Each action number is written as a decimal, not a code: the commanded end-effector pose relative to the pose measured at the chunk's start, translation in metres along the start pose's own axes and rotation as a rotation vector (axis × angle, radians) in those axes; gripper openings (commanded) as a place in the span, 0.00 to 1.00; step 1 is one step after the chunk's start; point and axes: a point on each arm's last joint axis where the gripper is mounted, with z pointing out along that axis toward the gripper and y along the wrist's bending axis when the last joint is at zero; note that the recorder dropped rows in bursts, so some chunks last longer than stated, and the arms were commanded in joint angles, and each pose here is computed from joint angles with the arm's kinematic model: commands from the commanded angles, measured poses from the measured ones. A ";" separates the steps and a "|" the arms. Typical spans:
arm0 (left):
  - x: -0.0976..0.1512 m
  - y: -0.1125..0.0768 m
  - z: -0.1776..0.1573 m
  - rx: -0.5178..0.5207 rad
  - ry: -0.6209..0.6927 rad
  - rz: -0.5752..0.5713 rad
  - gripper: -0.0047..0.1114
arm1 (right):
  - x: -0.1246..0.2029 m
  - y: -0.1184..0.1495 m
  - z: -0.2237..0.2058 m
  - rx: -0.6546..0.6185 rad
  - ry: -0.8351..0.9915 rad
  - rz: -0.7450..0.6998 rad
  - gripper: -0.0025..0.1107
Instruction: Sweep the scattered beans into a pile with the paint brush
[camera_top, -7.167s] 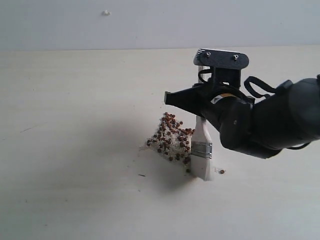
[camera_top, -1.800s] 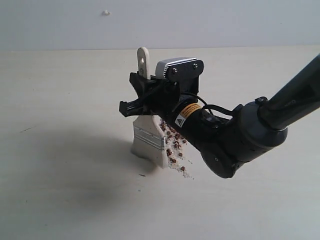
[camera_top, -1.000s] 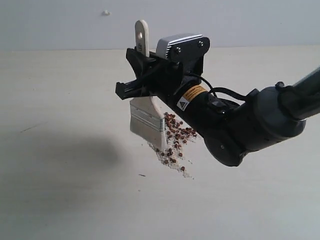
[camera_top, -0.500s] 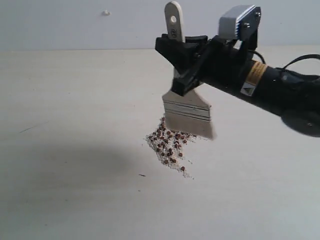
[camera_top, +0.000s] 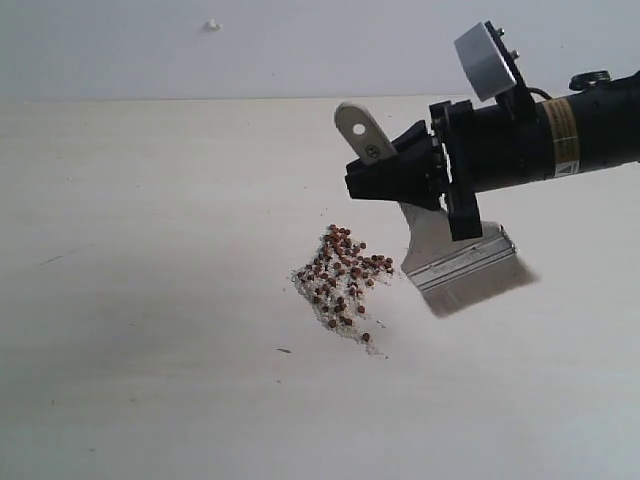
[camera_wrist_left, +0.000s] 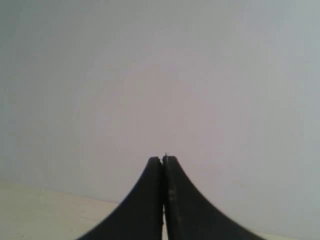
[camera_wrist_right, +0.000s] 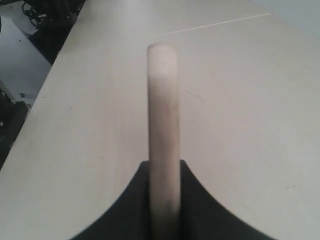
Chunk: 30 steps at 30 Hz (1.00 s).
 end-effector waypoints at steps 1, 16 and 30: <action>0.002 0.001 -0.001 -0.003 0.003 0.008 0.04 | 0.003 0.017 0.019 -0.076 -0.007 -0.039 0.02; 0.002 0.001 -0.001 -0.003 0.003 0.008 0.04 | 0.019 0.041 0.037 -0.171 0.030 -0.064 0.02; 0.002 0.001 -0.001 -0.003 0.003 0.008 0.04 | 0.037 0.031 0.052 -0.131 -0.021 -0.033 0.02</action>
